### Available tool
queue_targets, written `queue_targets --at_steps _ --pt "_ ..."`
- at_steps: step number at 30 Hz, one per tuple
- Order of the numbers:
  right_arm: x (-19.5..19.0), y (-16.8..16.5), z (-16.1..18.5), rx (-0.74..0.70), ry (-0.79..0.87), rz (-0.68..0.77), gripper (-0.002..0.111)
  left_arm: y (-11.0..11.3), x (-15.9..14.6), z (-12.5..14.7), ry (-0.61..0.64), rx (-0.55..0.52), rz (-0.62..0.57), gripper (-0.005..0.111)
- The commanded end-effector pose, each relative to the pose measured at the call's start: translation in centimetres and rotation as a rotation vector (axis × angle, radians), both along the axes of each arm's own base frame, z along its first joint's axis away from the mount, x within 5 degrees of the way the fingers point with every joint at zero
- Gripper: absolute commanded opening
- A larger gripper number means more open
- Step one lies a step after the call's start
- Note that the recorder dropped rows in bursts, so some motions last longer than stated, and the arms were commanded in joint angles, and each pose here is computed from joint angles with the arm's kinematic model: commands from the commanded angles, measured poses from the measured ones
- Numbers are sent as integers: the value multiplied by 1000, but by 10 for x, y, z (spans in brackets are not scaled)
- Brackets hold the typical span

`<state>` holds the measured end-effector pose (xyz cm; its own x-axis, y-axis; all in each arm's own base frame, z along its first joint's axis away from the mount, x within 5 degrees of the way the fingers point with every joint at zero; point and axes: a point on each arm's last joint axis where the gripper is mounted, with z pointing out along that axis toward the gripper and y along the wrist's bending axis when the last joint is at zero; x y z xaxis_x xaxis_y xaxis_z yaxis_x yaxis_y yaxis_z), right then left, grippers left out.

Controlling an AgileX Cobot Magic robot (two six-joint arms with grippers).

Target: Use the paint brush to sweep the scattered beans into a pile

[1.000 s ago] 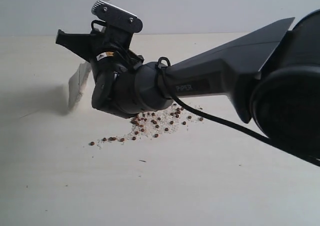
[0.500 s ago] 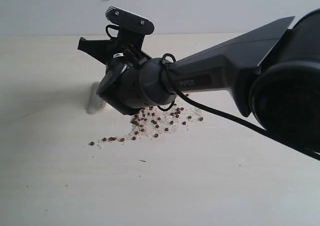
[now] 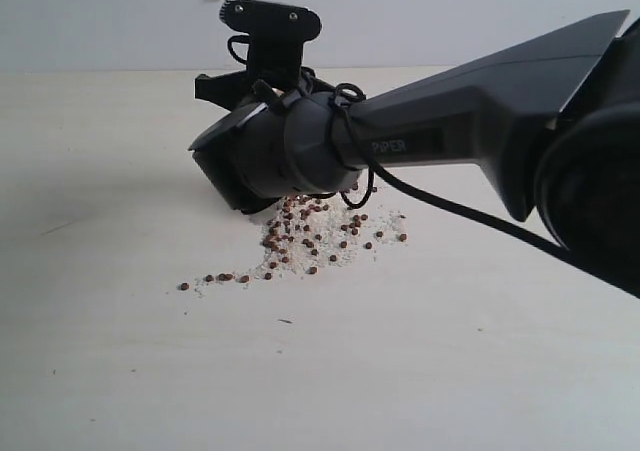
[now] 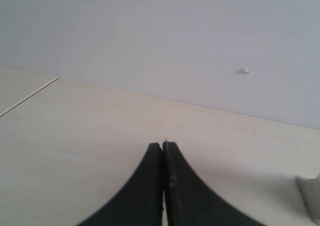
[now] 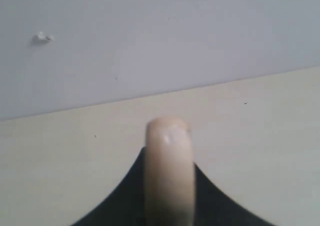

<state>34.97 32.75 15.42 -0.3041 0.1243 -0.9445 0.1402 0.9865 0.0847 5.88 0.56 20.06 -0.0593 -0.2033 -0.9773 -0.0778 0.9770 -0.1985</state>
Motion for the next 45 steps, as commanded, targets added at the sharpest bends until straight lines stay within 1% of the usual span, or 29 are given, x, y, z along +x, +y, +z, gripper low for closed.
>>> queue_targets --at_steps 1,5,10,15,19,23,25,27,29,32,33,34,36,37,38,40,41,45 --pt "0 -8 6 -48 13 -37 0 0 0 -1 -3 -5 3 0" --pt "0 -7 12 -31 -2 -34 0 0 0 -1 -3 -5 3 0" --pt "-2 -5 31 44 -59 -27 0 0 0 -1 -3 -5 3 0" --pt "-3 -5 44 66 -81 -7 0 0 0 -1 -3 -5 3 0" --pt "-4 -1 52 88 -76 52 0 0 0 -1 -3 -5 3 0" --pt "-11 6 67 77 -129 114 0 0 0 -1 -3 -5 3 0" --pt "-18 12 82 72 -175 156 0 0 0 -1 -3 -5 3 0" --pt "-35 19 102 66 -236 208 0 0 0 -1 -3 -5 3 0" --pt "-51 21 108 68 -304 285 0 0 0 -1 -3 -5 3 0" --pt "-67 10 103 110 -328 383 0 0 0 -1 -3 -5 3 0" --pt "-78 2 98 139 -357 449 0 0 0 -1 -3 -5 3 0" --pt "-84 -3 94 174 -370 478 0 0 0 -1 -3 -5 3 0" --pt "-109 -19 77 334 -400 630 0 0 0 -1 -3 -5 3 0" --pt "-114 -24 71 384 -381 668 0 0 0 -1 -3 -5 3 0" --pt "-120 -29 66 424 -342 755 0 0 0 -1 -3 -5 3 0" --pt "-123 -32 59 501 -216 847 0 0 0 -1 -3 -5 3 0" --pt "-123 -32 57 492 -190 876 0 0 0 -1 -3 -5 3 0" --pt "-119 -36 47 441 -91 861 0 0 0 -1 -3 -5 3 0"
